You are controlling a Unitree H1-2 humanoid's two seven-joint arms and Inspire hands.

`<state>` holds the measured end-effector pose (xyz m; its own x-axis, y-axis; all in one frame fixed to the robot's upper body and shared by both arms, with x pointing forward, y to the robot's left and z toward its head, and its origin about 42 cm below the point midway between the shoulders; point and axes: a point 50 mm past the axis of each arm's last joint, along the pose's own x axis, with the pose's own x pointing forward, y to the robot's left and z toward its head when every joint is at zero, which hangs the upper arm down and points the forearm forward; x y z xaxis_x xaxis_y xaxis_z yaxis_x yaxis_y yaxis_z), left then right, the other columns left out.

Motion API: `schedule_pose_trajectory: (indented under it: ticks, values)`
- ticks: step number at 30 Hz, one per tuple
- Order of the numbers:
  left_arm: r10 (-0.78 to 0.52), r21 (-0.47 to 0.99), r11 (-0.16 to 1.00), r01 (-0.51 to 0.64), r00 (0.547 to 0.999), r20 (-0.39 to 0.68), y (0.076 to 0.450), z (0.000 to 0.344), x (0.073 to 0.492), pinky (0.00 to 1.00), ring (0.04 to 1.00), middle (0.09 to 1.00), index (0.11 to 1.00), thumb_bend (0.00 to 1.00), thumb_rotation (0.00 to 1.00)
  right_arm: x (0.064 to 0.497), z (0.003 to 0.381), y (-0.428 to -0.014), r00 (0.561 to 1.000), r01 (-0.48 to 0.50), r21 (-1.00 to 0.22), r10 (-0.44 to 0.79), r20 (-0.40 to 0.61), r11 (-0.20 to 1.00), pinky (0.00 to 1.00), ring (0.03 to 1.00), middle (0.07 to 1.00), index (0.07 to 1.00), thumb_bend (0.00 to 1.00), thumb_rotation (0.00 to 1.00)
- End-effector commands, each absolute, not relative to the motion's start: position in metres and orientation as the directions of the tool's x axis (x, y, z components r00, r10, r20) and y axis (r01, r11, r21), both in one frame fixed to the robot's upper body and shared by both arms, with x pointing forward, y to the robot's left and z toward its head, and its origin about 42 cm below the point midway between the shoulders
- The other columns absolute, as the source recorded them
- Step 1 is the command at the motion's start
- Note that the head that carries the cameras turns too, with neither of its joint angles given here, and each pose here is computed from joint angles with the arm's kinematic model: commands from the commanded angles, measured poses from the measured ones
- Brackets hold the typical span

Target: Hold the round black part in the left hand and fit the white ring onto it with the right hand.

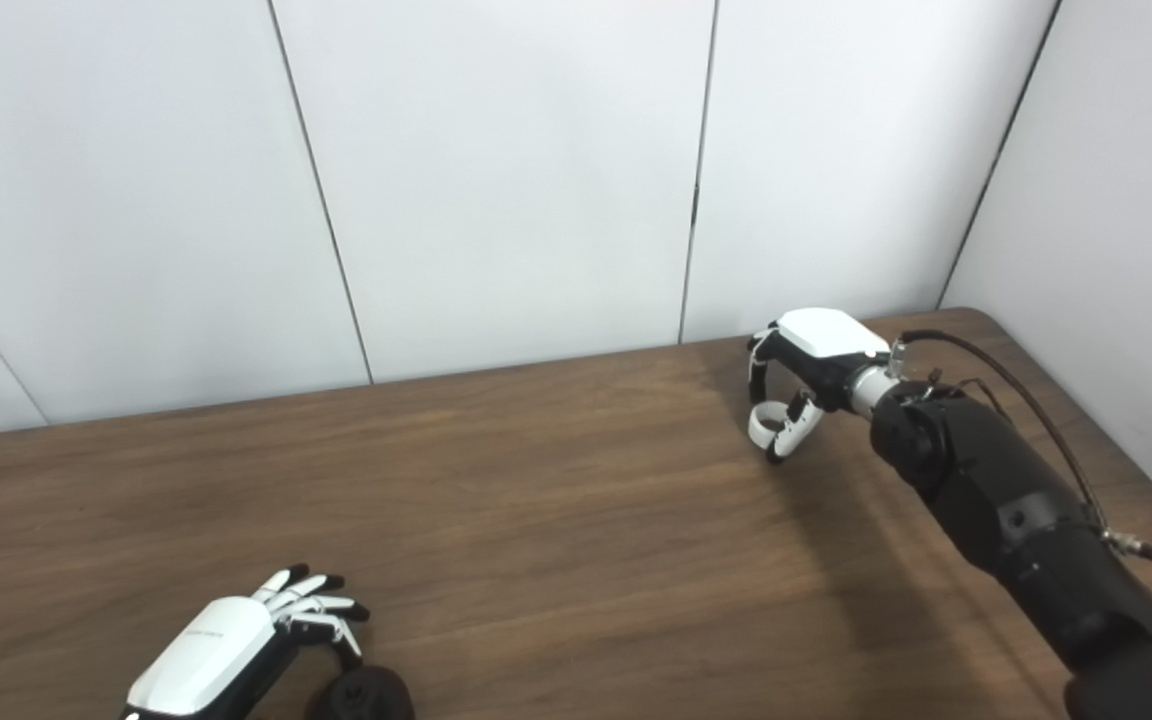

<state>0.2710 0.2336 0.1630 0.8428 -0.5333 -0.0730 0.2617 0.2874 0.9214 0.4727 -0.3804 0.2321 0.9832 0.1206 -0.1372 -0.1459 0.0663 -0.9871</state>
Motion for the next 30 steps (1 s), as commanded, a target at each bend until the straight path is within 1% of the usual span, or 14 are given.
schedule_pose_trajectory:
  ticks: [1,6,9,14,16,21,25,30]
  values:
    - [-0.538,0.932,0.299,0.206,0.843,-0.014,0.235,0.175,0.279,1.0,0.924,0.804,0.48,0.52,0.04,0.476,0.242,-0.37,0.984,-0.104,-0.992,0.152,-0.092,0.074,0.87,0.959,0.878,0.478,0.52,0.13]
    - [-0.539,0.934,0.289,0.21,0.842,-0.023,0.233,0.168,0.291,1.0,0.924,0.804,0.48,0.52,0.04,0.474,0.256,-0.356,0.978,-0.058,-0.994,0.207,-0.038,0.091,0.87,0.97,0.883,0.477,0.52,0.12]
    - [-0.536,0.935,0.282,0.215,0.844,-0.033,0.231,0.164,0.299,1.0,0.927,0.805,0.48,0.52,0.04,0.473,0.265,-0.348,0.971,-0.031,-0.995,0.238,-0.007,0.094,0.88,0.973,0.884,0.476,0.52,0.13]
    - [-0.52,0.937,0.275,0.217,0.853,-0.045,0.221,0.157,0.314,1.0,0.925,0.809,0.481,0.52,0.04,0.467,0.286,-0.327,0.949,0.022,-0.993,0.309,0.057,0.116,0.89,0.975,0.888,0.477,0.52,0.13]
    - [-0.517,0.935,0.281,0.216,0.855,-0.042,0.216,0.154,0.32,1.0,0.925,0.811,0.481,0.52,0.04,0.463,0.293,-0.318,0.933,0.038,-0.989,0.35,0.085,0.14,0.88,0.962,0.886,0.477,0.52,0.13]
    - [-0.509,0.94,0.266,0.213,0.859,-0.051,0.201,0.147,0.334,1.0,0.937,0.824,0.481,0.52,0.04,0.453,0.31,-0.297,0.9,0.032,-0.984,0.422,0.106,0.177,0.91,0.965,0.893,0.475,0.52,0.13]
    - [-0.498,0.943,0.254,0.216,0.865,-0.063,0.189,0.142,0.347,1.0,0.945,0.828,0.48,0.52,0.04,0.441,0.32,-0.279,0.876,0.017,-0.979,0.47,0.113,0.204,0.89,0.97,0.882,0.476,0.52,0.13]
    - [-0.491,0.949,0.231,0.216,0.868,-0.078,0.176,0.132,0.362,1.0,0.963,0.838,0.48,0.52,0.05,0.432,0.321,-0.264,0.84,0.003,-0.976,0.529,0.12,0.217,0.86,0.969,0.884,0.476,0.52,0.13]
